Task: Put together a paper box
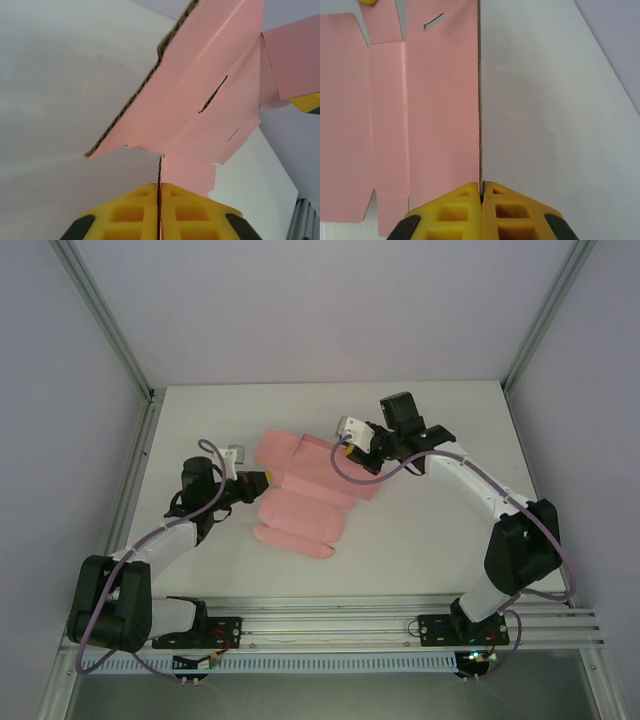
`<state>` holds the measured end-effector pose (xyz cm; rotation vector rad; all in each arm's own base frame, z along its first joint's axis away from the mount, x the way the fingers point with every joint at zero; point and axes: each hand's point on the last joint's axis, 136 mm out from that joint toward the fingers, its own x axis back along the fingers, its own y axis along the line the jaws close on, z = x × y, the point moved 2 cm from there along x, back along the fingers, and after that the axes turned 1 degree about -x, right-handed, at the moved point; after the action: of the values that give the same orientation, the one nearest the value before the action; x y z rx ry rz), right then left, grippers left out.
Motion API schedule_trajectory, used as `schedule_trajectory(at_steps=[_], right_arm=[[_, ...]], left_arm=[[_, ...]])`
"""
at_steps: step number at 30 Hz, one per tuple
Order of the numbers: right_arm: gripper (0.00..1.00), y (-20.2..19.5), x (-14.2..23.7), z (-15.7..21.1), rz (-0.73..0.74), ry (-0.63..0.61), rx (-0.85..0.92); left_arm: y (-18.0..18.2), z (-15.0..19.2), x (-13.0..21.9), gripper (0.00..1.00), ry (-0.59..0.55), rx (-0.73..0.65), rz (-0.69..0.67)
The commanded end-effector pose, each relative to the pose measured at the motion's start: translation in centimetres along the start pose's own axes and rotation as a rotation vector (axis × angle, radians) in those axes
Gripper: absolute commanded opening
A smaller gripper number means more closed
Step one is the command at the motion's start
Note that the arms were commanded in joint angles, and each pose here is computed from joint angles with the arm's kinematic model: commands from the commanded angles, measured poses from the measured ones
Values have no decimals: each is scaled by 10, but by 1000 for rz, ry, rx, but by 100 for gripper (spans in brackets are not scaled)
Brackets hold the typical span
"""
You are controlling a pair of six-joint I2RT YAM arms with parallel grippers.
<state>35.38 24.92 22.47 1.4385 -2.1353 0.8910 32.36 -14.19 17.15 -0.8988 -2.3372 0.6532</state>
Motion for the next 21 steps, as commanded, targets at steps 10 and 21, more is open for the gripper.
schedule_trajectory(at_steps=[10, 21], right_arm=[[0, 9, -10, -1, -48, 14, -20], [0, 16, -21, 1, -17, 66, -54]], left_arm=[[-32, 17, -24, 0, 121, -431, -279], [-68, 37, -83, 0, 167, -745, -475]])
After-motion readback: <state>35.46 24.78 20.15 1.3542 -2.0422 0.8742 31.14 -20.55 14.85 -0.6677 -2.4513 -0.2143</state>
